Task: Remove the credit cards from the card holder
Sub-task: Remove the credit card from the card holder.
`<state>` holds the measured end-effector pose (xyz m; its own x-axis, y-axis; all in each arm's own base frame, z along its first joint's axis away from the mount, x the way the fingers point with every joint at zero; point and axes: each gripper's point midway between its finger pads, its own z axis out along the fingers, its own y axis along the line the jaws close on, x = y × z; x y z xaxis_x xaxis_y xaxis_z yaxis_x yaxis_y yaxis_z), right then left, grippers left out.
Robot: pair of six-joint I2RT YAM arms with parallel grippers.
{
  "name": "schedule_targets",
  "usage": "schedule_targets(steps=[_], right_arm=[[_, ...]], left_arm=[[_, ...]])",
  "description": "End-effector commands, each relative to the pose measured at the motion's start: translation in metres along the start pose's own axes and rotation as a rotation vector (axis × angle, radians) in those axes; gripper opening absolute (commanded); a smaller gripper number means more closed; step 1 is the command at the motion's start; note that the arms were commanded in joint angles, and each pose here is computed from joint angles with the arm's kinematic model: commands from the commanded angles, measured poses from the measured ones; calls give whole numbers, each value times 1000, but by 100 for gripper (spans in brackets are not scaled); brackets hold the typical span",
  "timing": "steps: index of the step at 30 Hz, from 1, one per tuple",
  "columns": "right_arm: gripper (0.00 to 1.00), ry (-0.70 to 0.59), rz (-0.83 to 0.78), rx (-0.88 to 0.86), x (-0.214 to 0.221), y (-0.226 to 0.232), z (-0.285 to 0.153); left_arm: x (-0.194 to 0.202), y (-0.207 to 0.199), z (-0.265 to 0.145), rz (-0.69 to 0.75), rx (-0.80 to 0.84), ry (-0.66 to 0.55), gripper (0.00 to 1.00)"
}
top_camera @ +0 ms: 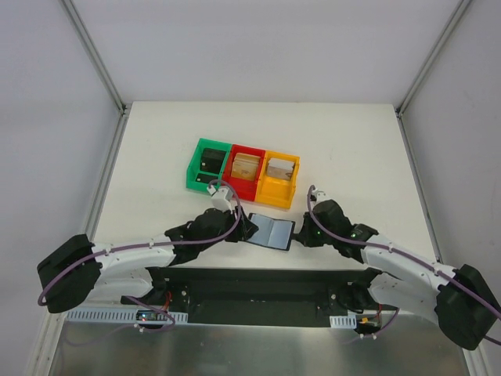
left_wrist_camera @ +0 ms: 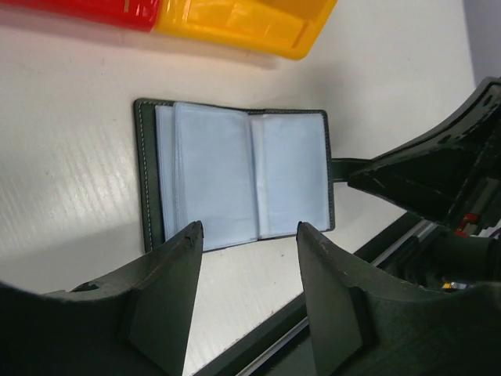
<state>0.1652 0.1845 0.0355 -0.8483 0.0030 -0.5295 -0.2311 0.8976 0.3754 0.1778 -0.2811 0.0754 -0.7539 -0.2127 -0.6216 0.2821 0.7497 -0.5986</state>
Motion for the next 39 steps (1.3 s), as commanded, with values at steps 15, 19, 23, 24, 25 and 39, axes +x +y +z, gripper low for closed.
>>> schedule_targets(steps=[15,19,23,24,25,39], right_arm=[[0,-35,-110,-73,-17,17,-28],[0,-38,-118,-75,-20,18,-29],[1,-29,-121,-71,-19,18,-28],[0,-28,-121,-71,-19,18,-27],[0,-29,-121,-69,-19,18,-27],[0,-17,-125,-76,-17,19,-26]], left_arm=[[1,-14,22,7,-7,38,48],[4,-15,29,13,-11,61,47],[9,-14,34,20,-17,86,47],[10,-15,34,21,-17,92,47],[12,-14,36,21,-18,99,46],[28,-16,47,40,1,174,48]])
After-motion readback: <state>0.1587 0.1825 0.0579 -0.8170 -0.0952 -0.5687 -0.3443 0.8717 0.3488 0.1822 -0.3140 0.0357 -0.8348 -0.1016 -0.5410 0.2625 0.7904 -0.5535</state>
